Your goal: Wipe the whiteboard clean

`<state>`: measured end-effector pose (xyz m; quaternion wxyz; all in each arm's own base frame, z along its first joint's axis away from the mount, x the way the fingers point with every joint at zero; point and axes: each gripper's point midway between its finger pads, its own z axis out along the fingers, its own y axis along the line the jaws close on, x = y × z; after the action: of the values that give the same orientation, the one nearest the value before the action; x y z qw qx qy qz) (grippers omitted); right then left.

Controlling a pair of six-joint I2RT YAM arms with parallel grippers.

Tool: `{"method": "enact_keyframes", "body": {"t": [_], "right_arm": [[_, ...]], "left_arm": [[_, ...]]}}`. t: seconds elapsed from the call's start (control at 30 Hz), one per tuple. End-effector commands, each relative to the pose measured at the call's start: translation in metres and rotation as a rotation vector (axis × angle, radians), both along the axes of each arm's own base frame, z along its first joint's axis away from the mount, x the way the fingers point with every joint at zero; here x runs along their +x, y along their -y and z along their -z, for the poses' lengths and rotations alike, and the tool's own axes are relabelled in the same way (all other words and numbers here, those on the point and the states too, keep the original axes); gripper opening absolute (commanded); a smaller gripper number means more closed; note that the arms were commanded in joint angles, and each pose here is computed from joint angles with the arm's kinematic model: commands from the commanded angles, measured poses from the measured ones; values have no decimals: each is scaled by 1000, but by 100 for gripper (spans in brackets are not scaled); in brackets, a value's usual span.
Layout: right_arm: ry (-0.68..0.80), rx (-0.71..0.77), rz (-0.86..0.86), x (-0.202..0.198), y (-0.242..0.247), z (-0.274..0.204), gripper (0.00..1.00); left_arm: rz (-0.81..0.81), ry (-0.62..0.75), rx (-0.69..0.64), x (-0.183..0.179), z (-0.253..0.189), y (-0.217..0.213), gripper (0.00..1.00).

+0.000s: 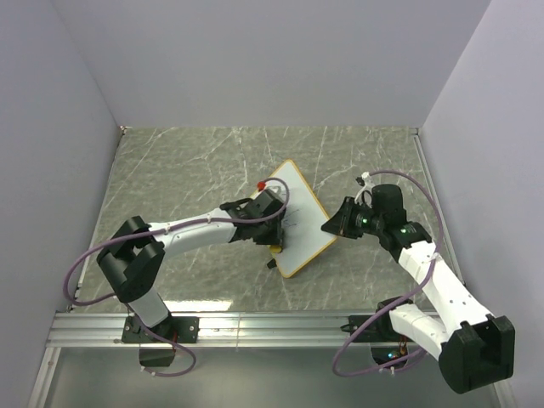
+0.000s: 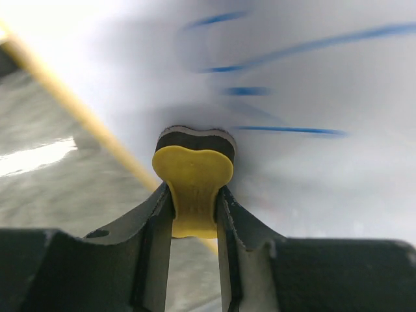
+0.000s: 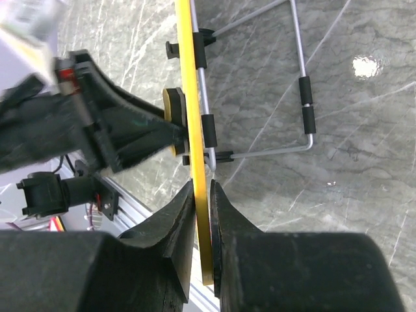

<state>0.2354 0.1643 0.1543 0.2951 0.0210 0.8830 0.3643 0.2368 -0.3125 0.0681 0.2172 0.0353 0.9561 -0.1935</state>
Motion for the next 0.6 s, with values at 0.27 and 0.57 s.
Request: {"method": "enact_keyframes", "body": {"t": [0.27,0.57], "right_arm": [[-37,-32,37,-11,9,15,0],[-11,-47,57,-15,15,4,0]], "left_arm": [[160,144,-160,4,-85,94,0],[0,66,-155,24,-35,21,0]]}}
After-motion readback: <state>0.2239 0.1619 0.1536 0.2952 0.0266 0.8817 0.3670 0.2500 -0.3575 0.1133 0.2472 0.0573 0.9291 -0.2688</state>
